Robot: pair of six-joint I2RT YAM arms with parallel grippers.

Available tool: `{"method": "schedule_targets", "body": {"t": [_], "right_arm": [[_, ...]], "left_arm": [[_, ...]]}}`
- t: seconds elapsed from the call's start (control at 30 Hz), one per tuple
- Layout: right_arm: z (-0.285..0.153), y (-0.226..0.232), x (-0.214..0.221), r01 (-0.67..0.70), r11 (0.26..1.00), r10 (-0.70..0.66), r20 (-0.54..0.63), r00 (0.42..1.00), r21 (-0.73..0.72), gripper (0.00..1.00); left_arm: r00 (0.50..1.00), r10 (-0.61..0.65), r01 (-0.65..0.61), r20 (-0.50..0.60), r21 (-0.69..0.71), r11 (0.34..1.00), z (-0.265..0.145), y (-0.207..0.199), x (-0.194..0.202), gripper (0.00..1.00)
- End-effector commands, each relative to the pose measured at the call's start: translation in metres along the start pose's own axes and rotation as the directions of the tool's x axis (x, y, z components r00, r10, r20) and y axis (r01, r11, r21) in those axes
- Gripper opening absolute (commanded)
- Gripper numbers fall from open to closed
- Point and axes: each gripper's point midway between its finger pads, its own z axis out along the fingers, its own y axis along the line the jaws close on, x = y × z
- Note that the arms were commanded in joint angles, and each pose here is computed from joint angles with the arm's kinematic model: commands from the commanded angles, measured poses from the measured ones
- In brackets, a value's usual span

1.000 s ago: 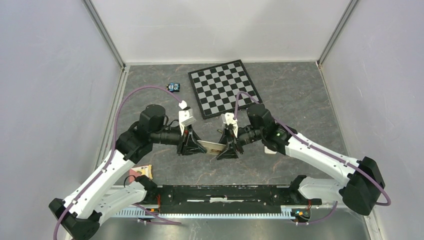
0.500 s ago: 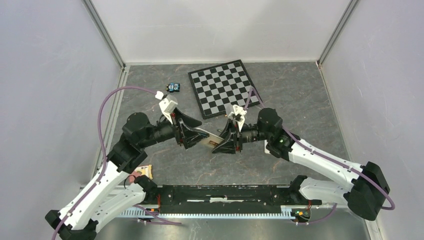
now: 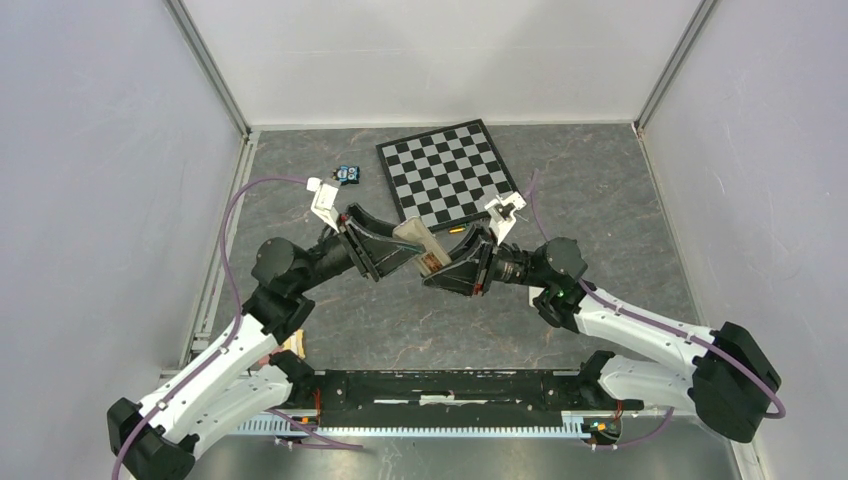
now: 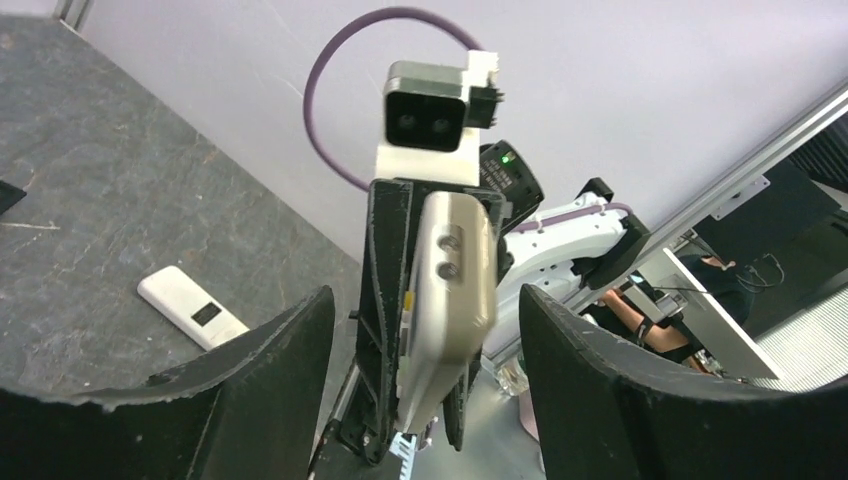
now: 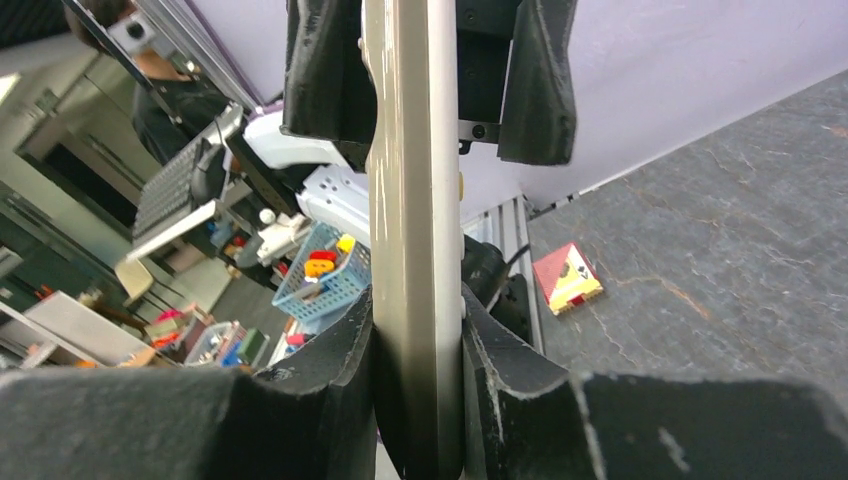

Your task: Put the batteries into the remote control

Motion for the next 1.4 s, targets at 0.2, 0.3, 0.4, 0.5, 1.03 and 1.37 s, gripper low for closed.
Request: {"method": "schedule_targets", "body": {"t": [0.2,0.3,0.4,0.5,1.03,1.37], "right_arm": [[0.003,0.014,-0.017,-0.055,0.996,0.061,0.09,0.994,-0.069,0.0],[0.004,0.012,-0.015,-0.057,0.996,0.062,0.078,0.995,-0.061,0.0],[0.005,0.009,-0.011,-0.064,0.997,0.067,0.063,0.996,-0.052,0.0],[0.005,0.007,-0.009,-0.071,0.996,0.073,0.052,0.996,-0.045,0.0],[-0.038,-0.041,-0.038,0.202,0.918,-0.23,0.043,0.972,0.34,0.9],[-0.084,-0.136,-0.029,0.228,0.618,-0.194,-0.134,0.972,0.752,0.69]], "left_arm": [[0.995,0.016,-0.019,0.098,0.027,0.999,0.0,-0.013,-0.021,0.77],[0.994,0.011,-0.01,0.113,-0.01,1.0,0.001,-0.005,-0.024,0.7],[0.992,-0.011,0.018,0.128,-0.054,0.998,0.003,0.004,-0.027,0.62],[0.992,-0.031,0.039,0.122,-0.059,0.998,0.005,0.007,-0.025,0.55],[0.978,0.207,-0.207,-0.013,-0.123,0.971,-0.013,0.028,0.003,0.02],[0.95,0.313,-0.288,0.009,-0.369,0.884,-0.044,0.059,-0.013,0.02]]}}
